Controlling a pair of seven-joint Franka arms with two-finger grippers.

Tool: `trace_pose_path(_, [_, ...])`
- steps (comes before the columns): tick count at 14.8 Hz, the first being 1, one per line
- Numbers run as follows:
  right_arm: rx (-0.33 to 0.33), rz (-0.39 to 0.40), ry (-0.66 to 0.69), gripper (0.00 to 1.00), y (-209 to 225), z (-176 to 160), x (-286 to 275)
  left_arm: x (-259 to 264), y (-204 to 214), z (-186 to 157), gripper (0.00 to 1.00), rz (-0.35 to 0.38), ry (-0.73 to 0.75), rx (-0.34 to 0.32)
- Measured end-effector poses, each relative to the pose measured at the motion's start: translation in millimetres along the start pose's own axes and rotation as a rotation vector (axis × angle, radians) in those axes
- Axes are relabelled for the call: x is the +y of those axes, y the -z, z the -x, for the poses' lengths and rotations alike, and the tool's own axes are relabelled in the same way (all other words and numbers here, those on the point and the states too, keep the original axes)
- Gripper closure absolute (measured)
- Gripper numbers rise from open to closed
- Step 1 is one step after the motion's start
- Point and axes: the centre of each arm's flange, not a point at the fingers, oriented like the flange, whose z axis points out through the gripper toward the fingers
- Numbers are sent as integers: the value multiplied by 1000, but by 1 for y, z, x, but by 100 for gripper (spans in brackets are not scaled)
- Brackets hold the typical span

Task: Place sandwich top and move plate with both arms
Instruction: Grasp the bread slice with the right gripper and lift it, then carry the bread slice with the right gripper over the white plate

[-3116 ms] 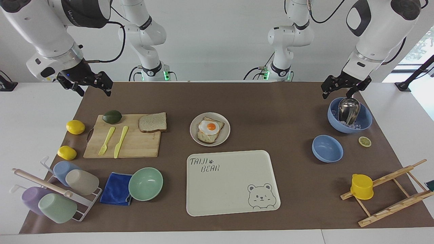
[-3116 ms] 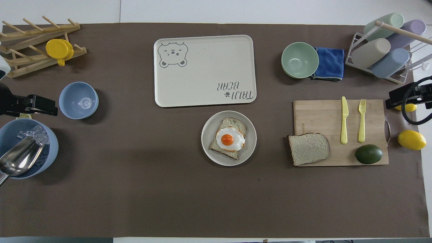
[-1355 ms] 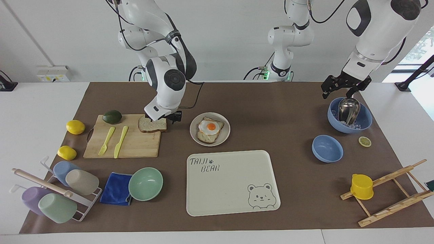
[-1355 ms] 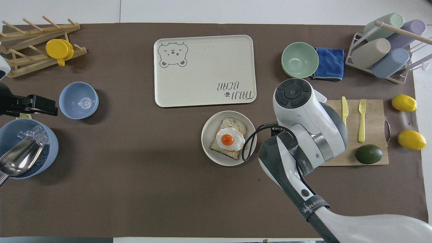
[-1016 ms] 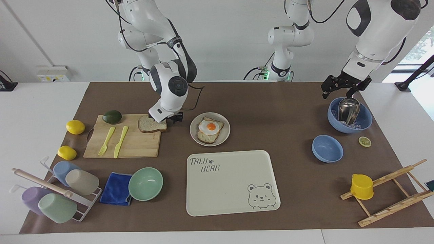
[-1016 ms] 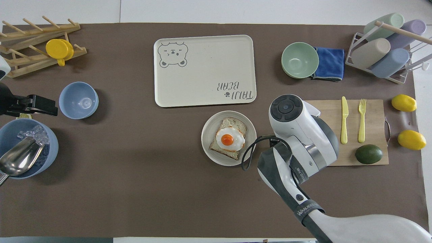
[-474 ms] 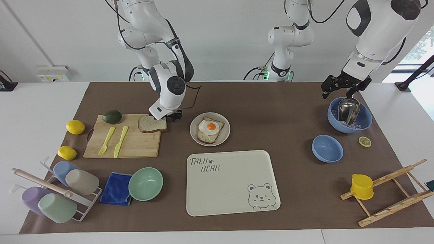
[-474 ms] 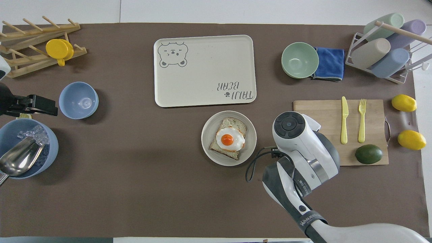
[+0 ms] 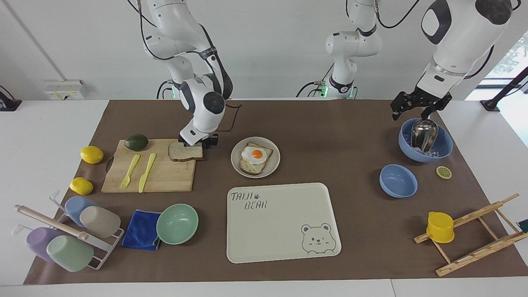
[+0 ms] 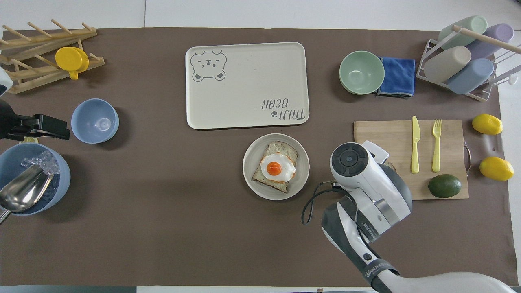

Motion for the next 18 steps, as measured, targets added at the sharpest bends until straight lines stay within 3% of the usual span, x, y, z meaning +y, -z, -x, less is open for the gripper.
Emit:
trace_pose_path(3, [10,15,10,10,1,1,2,0,0,0,0,0,0,0])
trace_pose_path(10, [9,76,19,81,15,1,12,0,0,0,0,0,0,0])
trace_pose_path(13, [2,101,27,85,58,-7,-2,0,0,0,0,0,0,0])
trace_pose_path(16, [12,50,60,85,136,-9,-50,0,0,0,0,0,0,0])
trace_pose_path(18, [49,15,76,95,168,-9,-79,0,0,0,0,0,0,0])
